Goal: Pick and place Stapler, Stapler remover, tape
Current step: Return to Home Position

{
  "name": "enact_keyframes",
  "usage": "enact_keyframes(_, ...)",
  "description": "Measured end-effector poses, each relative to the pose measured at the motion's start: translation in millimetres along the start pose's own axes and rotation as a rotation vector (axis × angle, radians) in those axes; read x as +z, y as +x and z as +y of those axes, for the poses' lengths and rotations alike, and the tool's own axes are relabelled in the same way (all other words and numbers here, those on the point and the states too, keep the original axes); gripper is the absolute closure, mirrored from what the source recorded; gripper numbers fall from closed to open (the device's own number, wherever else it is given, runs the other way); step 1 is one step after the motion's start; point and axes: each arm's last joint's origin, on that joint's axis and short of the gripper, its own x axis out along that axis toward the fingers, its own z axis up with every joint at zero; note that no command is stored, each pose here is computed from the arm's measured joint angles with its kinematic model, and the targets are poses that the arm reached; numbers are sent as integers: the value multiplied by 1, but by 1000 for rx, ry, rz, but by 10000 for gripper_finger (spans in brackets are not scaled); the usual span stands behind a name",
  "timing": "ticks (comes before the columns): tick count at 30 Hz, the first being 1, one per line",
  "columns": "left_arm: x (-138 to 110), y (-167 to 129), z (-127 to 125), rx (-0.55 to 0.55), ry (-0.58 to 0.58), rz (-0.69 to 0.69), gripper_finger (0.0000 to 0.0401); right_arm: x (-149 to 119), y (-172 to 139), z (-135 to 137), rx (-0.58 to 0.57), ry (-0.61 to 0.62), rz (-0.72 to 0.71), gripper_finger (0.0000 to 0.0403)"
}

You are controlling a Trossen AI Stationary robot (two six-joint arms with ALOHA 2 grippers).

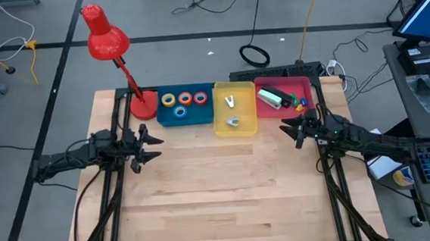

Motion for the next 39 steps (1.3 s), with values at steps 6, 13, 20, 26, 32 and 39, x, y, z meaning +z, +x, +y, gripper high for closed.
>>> enact_keyframes(6, -1, 0, 0, -5, 10, 10, 178, -1, 0, 0, -3, -22, 7, 221)
enact_keyframes(13, -1, 0, 0, -16, 12, 11, 178, -2, 0, -1, -2, -22, 13, 222)
enact_keyframes(20, -1, 0, -1, -24, 11, 12, 178, -2, 0, -1, -3, -63, 16, 222)
enact_keyframes(26, -1, 0, -1, -24, -69, 13, 178, -3, 1, -1, -4, -86, 18, 222)
enact_keyframes(32, -1, 0, -1, -23, -155, 14, 178, -3, 1, -1, -5, -85, 17, 222)
enact_keyframes(39, 0, 0, -1, -23, -165, 10, 178, -2, 1, -1, -5, -83, 16, 222)
